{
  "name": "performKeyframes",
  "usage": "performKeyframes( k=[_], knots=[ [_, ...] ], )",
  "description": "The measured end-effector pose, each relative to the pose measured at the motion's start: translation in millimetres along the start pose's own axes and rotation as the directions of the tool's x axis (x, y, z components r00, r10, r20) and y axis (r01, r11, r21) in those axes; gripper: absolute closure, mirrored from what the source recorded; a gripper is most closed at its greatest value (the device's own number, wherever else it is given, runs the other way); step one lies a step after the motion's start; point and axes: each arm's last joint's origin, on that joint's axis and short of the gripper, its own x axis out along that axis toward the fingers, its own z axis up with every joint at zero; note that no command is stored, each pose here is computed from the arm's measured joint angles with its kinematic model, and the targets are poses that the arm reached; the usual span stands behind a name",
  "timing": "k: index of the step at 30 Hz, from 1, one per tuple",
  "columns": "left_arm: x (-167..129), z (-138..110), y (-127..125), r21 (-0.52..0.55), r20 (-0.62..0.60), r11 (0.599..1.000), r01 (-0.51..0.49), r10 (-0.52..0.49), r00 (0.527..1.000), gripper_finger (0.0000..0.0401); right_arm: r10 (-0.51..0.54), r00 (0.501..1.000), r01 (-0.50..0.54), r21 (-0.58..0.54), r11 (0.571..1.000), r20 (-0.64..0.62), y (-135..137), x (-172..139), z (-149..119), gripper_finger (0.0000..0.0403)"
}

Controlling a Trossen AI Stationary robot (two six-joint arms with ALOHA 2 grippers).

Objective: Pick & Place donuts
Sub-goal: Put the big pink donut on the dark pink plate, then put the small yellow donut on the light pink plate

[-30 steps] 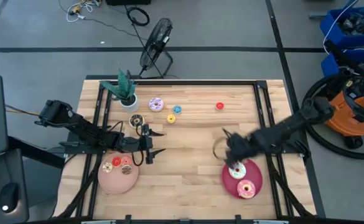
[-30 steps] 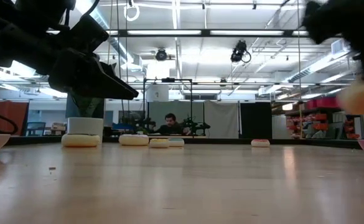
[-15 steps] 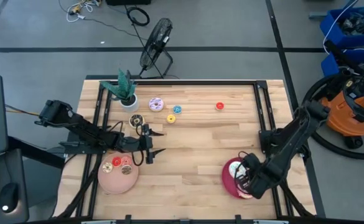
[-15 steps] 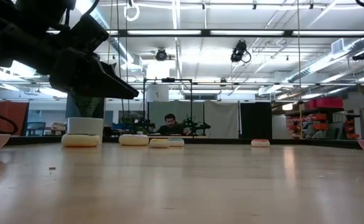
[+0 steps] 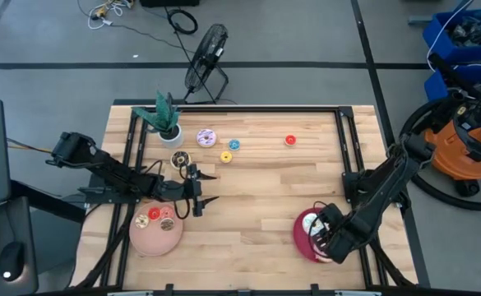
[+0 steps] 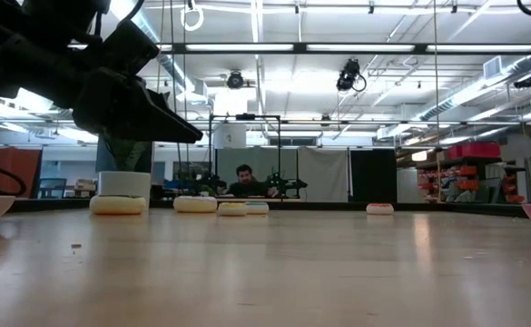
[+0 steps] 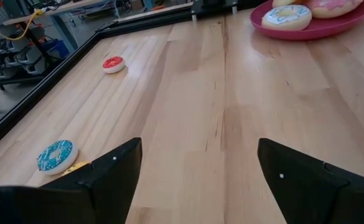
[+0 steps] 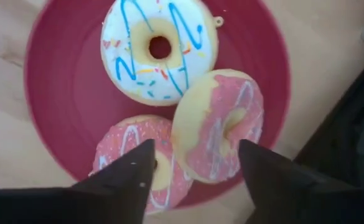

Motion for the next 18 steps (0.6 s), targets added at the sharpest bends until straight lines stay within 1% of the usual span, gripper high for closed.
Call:
performKeyframes(
  k=[2,3,5,6,8,9,10,12,13,15,18],
  knots=[
    [0.0,0.7,0.0,-0.004,0.006,1.000,0.000,0.000,1.000,0.0076,0.026,1.000,-0.026,0.018,1.000,0.016,-3.8,-6.9,4.1,0.0137],
    [0.0,0.8,0.0,-0.004,0.008,1.000,0.000,0.000,1.000,0.0076,0.055,0.997,-0.056,0.012,0.998,0.052,-4.2,-9.5,6.3,0.0128],
    [0.0,0.8,0.0,-0.004,0.007,1.000,0.000,0.000,1.000,0.0076,0.134,0.979,-0.130,-0.036,0.991,0.151,-1.7,-13.1,11.1,0.0115],
    [0.0,0.9,0.0,-0.004,0.008,1.000,0.000,0.000,1.000,0.0076,0.188,0.961,-0.176,-0.076,0.981,0.204,2.1,-14.4,13.4,0.0111],
    [0.0,0.9,0.0,-0.004,0.008,1.000,0.000,0.000,1.000,0.0076,0.306,0.898,-0.260,-0.180,0.949,0.315,12.8,-16.8,18.0,0.0109],
    [0.0,1.0,0.0,-0.004,0.008,1.000,0.000,0.000,1.000,0.0076,0.364,0.853,-0.292,-0.237,0.927,0.374,19.5,-17.8,19.8,0.0109],
    [0.3,1.6,0.1,-0.005,0.009,1.000,-0.002,0.002,1.000,0.0076,0.419,0.796,-0.312,-0.298,0.902,0.437,27.4,-18.7,22.0,0.0109],
    [2.5,5.3,1.5,-0.013,0.017,1.000,-0.012,0.012,1.000,0.0076,0.486,0.693,-0.302,-0.398,0.866,0.533,43.3,-18.0,26.4,0.0111],
    [4.5,8.0,3.3,-0.017,0.022,1.000,-0.022,0.023,0.999,0.0076,0.507,0.653,-0.285,-0.437,0.853,0.563,51.5,-16.2,28.9,0.0112],
    [10.3,13.8,8.8,-0.025,0.013,0.998,-0.051,0.052,0.999,0.0078,0.525,0.609,-0.242,-0.491,0.836,0.594,66.5,-6.5,35.0,0.0112],
    [22.7,22.2,21.8,-0.007,-0.061,0.994,-0.109,0.109,0.992,0.0081,0.515,0.580,-0.173,-0.522,0.835,0.631,85.5,21.2,48.1,0.0113]
  ],
)
